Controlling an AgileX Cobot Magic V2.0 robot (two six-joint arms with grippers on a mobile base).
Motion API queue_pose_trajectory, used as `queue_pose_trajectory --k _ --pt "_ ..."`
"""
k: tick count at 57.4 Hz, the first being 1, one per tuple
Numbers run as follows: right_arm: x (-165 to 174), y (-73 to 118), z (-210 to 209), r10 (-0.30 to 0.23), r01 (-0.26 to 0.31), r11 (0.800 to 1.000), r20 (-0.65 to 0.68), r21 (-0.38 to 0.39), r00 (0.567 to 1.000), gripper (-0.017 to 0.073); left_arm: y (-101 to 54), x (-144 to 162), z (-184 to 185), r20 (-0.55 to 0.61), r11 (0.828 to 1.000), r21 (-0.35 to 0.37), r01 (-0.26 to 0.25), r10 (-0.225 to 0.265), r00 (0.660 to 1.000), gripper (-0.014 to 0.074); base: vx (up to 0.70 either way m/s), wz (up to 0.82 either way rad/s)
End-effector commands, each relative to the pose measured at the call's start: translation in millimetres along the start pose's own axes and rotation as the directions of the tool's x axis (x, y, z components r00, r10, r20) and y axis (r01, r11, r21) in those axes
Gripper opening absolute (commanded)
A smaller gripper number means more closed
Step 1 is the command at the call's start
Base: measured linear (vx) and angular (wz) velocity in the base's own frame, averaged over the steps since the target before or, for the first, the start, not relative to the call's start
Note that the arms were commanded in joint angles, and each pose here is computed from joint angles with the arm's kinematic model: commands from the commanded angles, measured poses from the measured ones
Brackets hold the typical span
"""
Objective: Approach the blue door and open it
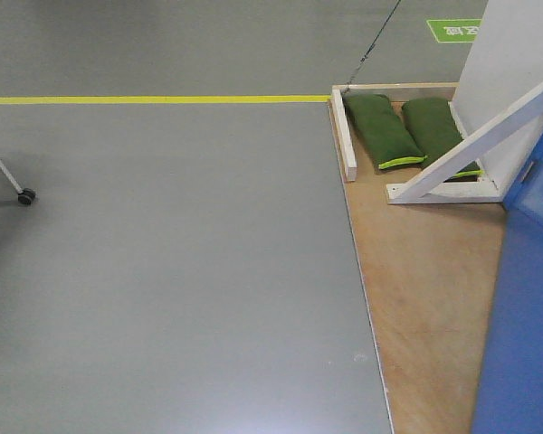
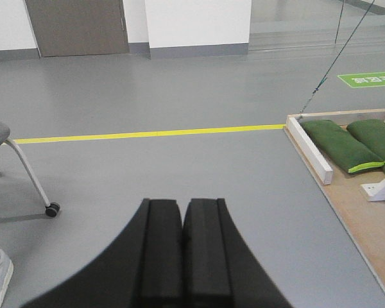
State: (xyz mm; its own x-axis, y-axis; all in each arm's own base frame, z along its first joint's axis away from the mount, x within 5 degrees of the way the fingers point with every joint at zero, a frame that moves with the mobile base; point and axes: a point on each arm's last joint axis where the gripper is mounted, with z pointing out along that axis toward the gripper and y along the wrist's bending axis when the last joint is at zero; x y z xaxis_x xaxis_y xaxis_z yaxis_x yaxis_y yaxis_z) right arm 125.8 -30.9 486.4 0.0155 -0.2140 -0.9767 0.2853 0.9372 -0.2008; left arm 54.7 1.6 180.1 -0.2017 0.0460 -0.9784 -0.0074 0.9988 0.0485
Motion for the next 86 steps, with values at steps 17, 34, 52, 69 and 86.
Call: queue_pose_trajectory --k 17,34,52,69,86 --pt "-19 -27.0 -14 -0.08 0.056 0.976 0.11 0.211 0.991 0.0012 -0.1 -17 -4 0.122 1.0 0.008 0.008 -0.009 0.992 0.0073 0.0 0.0" --pt "-26 -48.1 -25 -0.142 0.063 0.914 0.17 0.4 0.975 0.0012 -0.1 -17 -4 0.122 1.0 0.008 0.008 -0.009 0.992 0.0073 0.0 0.0" --pt "-51 -52.0 -51 -0.317 0.092 0.836 0.339 0.542 0.886 0.0012 -0.1 -17 -4 0.122 1.0 0.008 0.008 -0.009 0.992 0.0073 0.0 0.0" --pt "-42 -76.2 -48 -0.362 0.119 0.713 0.217 0.691 0.906 0.0012 -0.1 -17 -4 0.122 1.0 0.008 0.008 -0.009 0.992 0.0073 0.0 0.0" --pt "-21 -119.2 -40 -0.247 0.016 0.611 0.171 0.791 0.954 0.0012 -0.1 -17 -4 0.122 1.0 0.008 0.008 -0.009 0.992 0.0073 0.0 0.0"
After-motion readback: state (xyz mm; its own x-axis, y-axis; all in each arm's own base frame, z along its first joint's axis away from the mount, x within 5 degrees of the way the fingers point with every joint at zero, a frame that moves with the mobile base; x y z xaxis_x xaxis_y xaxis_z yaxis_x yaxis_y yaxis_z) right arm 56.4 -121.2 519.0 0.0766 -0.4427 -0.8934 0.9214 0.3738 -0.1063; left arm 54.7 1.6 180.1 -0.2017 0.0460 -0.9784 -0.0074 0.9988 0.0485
